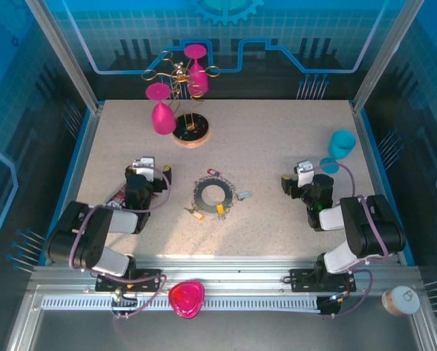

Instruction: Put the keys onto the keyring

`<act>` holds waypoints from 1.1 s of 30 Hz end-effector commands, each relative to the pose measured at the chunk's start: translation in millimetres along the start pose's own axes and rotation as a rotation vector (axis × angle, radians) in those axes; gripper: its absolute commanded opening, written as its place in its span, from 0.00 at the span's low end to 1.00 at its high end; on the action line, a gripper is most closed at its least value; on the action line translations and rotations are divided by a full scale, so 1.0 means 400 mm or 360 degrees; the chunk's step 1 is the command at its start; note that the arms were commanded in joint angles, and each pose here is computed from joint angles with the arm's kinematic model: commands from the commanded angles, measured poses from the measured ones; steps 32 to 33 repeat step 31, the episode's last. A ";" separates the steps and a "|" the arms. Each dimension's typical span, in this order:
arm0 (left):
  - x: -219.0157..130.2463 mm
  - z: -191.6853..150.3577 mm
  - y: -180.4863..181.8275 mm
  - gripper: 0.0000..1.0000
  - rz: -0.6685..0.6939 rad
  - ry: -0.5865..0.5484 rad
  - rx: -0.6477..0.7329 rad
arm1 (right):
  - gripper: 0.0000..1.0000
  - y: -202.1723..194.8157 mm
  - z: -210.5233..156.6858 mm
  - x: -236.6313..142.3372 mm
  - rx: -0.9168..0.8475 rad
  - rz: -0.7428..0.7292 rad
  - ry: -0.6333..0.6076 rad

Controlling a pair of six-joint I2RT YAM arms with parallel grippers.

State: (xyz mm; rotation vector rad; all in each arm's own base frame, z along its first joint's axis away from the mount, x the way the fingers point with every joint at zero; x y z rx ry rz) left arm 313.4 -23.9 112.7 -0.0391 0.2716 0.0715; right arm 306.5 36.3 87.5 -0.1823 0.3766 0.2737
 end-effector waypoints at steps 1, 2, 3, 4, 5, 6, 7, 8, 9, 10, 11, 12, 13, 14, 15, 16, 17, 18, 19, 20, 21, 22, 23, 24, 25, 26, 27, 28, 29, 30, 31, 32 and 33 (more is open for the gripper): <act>-0.003 0.015 0.013 0.99 -0.0037 -0.0196 -0.0039 | 0.64 -0.013 0.088 0.002 -0.0040 0.0017 -0.0264; -0.002 0.017 0.010 0.99 -0.0041 -0.0216 -0.0023 | 0.64 -0.017 0.090 0.010 -0.0037 0.0017 -0.0229; -0.002 0.013 0.008 0.99 -0.0059 -0.0175 -0.0032 | 0.64 -0.022 0.093 0.019 -0.0020 0.0005 -0.0202; 0.006 0.013 0.007 0.99 -0.0054 -0.0131 -0.0034 | 0.65 -0.028 0.093 0.026 0.0000 -0.0015 -0.0173; 0.017 0.015 0.010 0.99 -0.0041 -0.0105 -0.0036 | 0.66 -0.035 0.095 0.031 0.0015 -0.0035 -0.0146; 0.025 0.020 0.016 0.99 -0.0015 -0.0089 -0.0053 | 0.67 -0.041 0.096 0.036 0.0034 -0.0048 -0.0129; 0.030 0.021 0.022 0.99 0.0027 -0.0070 -0.0065 | 0.68 -0.045 0.096 0.042 0.0047 -0.0047 -0.0101; 0.032 0.023 0.027 0.99 0.0054 -0.0076 -0.0072 | 0.70 -0.050 0.096 0.043 0.0060 -0.0054 -0.0094; 0.030 0.024 0.027 0.99 0.0055 -0.0086 -0.0072 | 0.73 -0.058 0.095 0.041 0.0082 -0.0069 -0.0103; 0.030 0.022 0.026 0.99 0.0052 -0.0081 -0.0071 | 0.74 -0.062 0.094 0.039 0.0094 -0.0080 -0.0100; 0.032 0.021 0.027 0.99 0.0056 -0.0072 -0.0071 | 0.75 -0.062 0.093 0.039 0.0094 -0.0079 -0.0104; 0.036 0.022 0.027 0.99 0.0061 -0.0060 -0.0075 | 0.76 -0.062 0.093 0.039 0.0095 -0.0079 -0.0101; 0.040 0.023 0.029 0.99 0.0071 -0.0047 -0.0080 | 0.77 -0.063 0.093 0.040 0.0094 -0.0081 -0.0102; 0.043 0.024 0.030 0.99 0.0075 -0.0038 -0.0082 | 0.78 -0.063 0.094 0.039 0.0095 -0.0082 -0.0102; 0.042 0.024 0.031 0.99 0.0076 -0.0039 -0.0084 | 0.79 -0.063 0.092 0.040 0.0094 -0.0081 -0.0099; 0.042 0.023 0.031 0.99 0.0077 -0.0042 -0.0082 | 0.80 -0.063 0.094 0.040 0.0094 -0.0080 -0.0101; 0.043 0.023 0.031 0.99 0.0076 -0.0037 -0.0084 | 0.81 -0.063 0.093 0.041 0.0096 -0.0081 -0.0098; 0.046 0.025 0.031 0.99 0.0072 -0.0031 -0.0088 | 0.82 -0.064 0.094 0.041 0.0094 -0.0084 -0.0098; 0.048 0.024 0.033 0.99 0.0069 -0.0020 -0.0097 | 0.83 -0.063 0.093 0.041 0.0095 -0.0086 -0.0093; 0.053 0.026 0.035 0.99 0.0061 -0.0004 -0.0109 | 0.83 -0.063 0.093 0.042 0.0094 -0.0086 -0.0093; 0.058 0.026 0.039 0.99 0.0048 0.0027 -0.0130 | 0.85 -0.064 0.093 0.041 0.0095 -0.0089 -0.0093; 0.064 0.025 0.044 0.99 0.0033 0.0056 -0.0148 | 0.86 -0.064 0.094 0.042 0.0095 -0.0089 -0.0093; 0.071 0.026 0.047 0.99 -0.0010 0.0088 -0.0177 | 0.88 -0.065 0.095 0.043 0.0094 -0.0096 -0.0089; 0.073 0.027 0.054 0.99 -0.0045 0.0109 -0.0206 | 0.89 -0.064 0.093 0.043 0.0091 -0.0100 -0.0082; 0.074 0.026 0.055 0.99 -0.0045 0.0105 -0.0204 | 0.92 -0.063 0.094 0.044 0.0090 -0.0101 -0.0083; 0.074 0.028 0.055 0.99 -0.0045 0.0105 -0.0206 | 0.96 -0.064 0.094 0.044 0.0091 -0.0104 -0.0082; 0.073 0.027 0.055 0.99 -0.0044 0.0103 -0.0205 | 1.00 -0.062 0.094 0.044 0.0087 -0.0103 -0.0082; 0.073 0.027 0.055 0.99 -0.0046 0.0102 -0.0203 | 1.00 -0.063 0.093 0.044 0.0087 -0.0105 -0.0081; 0.072 0.028 0.054 0.99 -0.0049 0.0096 -0.0202 | 1.00 -0.062 0.094 0.044 0.0086 -0.0106 -0.0083; 0.071 0.027 0.052 0.99 -0.0059 0.0096 -0.0197 | 1.00 -0.062 0.094 0.043 0.0083 -0.0107 -0.0085; 0.072 0.027 0.049 0.99 -0.0073 0.0101 -0.0194 | 1.00 -0.062 0.093 0.042 0.0084 -0.0108 -0.0086; 0.072 0.027 0.049 0.99 -0.0073 0.0101 -0.0194 | 1.00 -0.062 0.093 0.042 0.0084 -0.0108 -0.0086; 0.072 0.027 0.049 0.99 -0.0073 0.0101 -0.0194 | 1.00 -0.062 0.093 0.042 0.0084 -0.0108 -0.0086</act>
Point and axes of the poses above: each hand's point on the last joint's axis, 136 mm out from that joint toward the fingers, its own x axis out along the fingers, its own y axis along the line the jaws close on, z = x × y, the point moved 6 cm from there along -x, back along the fingers, and after that the axes turned 5 degrees about -x, right-handed, at the moved point
